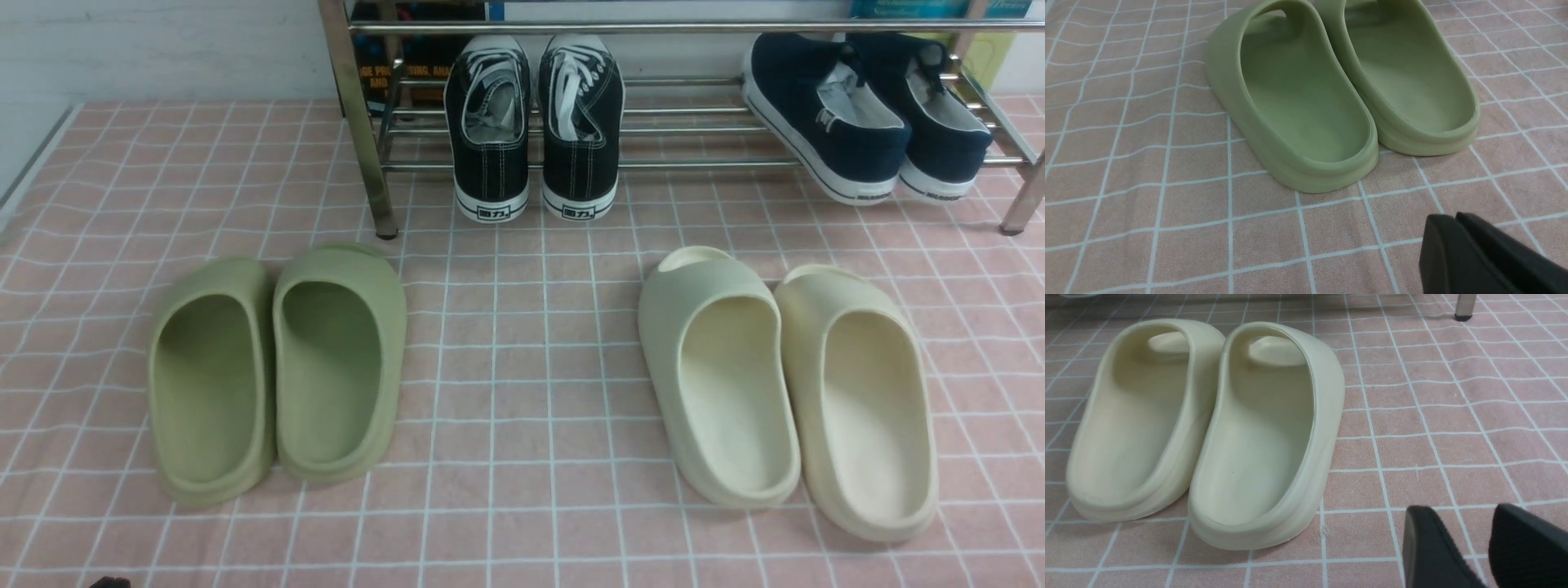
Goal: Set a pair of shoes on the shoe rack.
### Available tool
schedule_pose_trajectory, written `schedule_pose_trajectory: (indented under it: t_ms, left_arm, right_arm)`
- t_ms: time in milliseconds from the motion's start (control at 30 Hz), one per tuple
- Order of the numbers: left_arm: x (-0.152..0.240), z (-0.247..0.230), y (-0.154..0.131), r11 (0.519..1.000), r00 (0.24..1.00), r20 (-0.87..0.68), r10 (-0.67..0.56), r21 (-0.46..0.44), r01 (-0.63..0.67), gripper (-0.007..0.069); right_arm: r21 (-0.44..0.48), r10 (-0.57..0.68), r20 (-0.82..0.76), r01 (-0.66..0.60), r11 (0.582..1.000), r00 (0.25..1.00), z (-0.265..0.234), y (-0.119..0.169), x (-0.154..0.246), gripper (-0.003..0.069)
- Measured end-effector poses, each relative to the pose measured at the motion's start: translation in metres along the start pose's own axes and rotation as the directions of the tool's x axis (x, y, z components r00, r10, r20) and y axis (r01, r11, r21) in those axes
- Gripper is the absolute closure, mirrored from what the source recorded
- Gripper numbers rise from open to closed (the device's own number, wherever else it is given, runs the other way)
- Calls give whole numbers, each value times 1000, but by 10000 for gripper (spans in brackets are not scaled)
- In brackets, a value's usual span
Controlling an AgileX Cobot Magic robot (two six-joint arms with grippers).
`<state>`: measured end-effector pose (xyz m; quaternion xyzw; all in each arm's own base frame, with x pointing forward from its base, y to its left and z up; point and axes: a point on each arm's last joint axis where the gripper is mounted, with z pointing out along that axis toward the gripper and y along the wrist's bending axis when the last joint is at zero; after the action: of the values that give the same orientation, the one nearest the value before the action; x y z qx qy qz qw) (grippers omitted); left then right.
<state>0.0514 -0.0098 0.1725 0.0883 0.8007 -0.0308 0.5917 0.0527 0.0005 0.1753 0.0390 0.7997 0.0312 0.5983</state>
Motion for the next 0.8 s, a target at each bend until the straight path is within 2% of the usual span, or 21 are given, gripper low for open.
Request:
schedule_pose_trajectory:
  t_ms: [800]
  left_arm:
    - [0,0,0,1000,1000,0,-2,1,2,566]
  right_arm:
    - [0,0,0,0,1000,1000,0,0,0,419]
